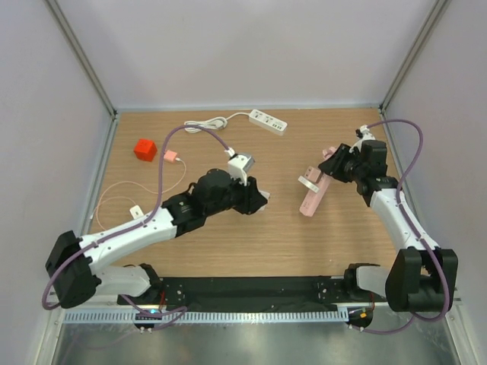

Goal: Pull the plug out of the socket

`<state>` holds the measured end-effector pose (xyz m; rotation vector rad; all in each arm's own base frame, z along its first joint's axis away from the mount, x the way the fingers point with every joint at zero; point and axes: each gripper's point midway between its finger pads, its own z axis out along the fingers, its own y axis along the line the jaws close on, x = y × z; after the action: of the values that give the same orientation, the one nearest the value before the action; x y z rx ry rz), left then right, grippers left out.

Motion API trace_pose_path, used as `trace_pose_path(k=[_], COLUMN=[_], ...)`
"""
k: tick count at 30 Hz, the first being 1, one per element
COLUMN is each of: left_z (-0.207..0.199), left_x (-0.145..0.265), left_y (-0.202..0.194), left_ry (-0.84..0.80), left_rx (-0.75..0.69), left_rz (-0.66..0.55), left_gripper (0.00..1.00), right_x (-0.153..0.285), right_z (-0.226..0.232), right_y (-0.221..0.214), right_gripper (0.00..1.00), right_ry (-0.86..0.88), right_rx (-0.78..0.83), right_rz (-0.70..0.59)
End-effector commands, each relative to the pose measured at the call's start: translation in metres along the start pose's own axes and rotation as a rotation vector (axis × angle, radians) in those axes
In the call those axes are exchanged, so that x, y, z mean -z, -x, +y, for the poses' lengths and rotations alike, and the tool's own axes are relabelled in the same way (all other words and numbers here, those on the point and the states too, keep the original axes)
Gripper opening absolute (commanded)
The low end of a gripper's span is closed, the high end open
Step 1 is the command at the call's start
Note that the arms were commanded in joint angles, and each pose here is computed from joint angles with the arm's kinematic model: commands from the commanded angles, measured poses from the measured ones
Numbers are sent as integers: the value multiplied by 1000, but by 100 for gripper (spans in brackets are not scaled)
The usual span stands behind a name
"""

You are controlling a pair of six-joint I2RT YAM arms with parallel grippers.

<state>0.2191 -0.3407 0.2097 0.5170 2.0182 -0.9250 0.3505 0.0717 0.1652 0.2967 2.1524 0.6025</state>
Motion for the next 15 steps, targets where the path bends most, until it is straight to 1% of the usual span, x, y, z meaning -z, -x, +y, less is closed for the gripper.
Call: trace_pose_path(k=[1, 3, 4, 5, 6, 7, 8, 9, 10, 11, 13, 14, 15], left_z=[10, 25, 46, 56, 68, 79, 111, 123, 135, 162, 195, 217, 232], left_x=[15, 22, 25, 30, 32, 35, 44, 48, 50, 60, 67, 76, 81], left_y=[24, 27, 34, 38, 35, 38, 49, 53, 53, 59, 57, 60, 62], left_ry=[36, 86, 136, 153, 156, 165, 228, 242, 265, 332, 420, 474, 505], left_rx=[-64, -39, -7, 18, 54, 118, 176, 211, 247, 286, 343, 394, 416], left_rz=[-84, -83, -98, -108, -99, -109, -150, -170, -176, -209, -226, -256, -279], left_gripper=[0, 0, 0, 0, 0, 0, 0, 0, 0, 0, 0, 0, 0], right_x=[9, 12, 14, 18, 22, 23, 26, 28, 29, 30, 31, 32, 33], right_z=[15, 24, 23, 37, 45, 46, 51, 55, 57, 57, 58, 57, 58], right_y=[45, 45, 42, 34, 37, 30, 29, 26, 26, 26, 27, 27, 28], right_gripper=[1, 1, 1, 1, 1, 1, 1, 1, 1, 1, 1, 1, 1], right_ry=[64, 121, 146, 249, 311, 350, 397, 431, 445, 458, 470, 473, 476], right_rx=[61, 77, 85, 105, 133, 135, 139, 143, 148, 151, 149, 149, 150], right_rz=[-159, -155, -148, -110, -125, -106, -96, -80, -78, -73, -75, -76, -80])
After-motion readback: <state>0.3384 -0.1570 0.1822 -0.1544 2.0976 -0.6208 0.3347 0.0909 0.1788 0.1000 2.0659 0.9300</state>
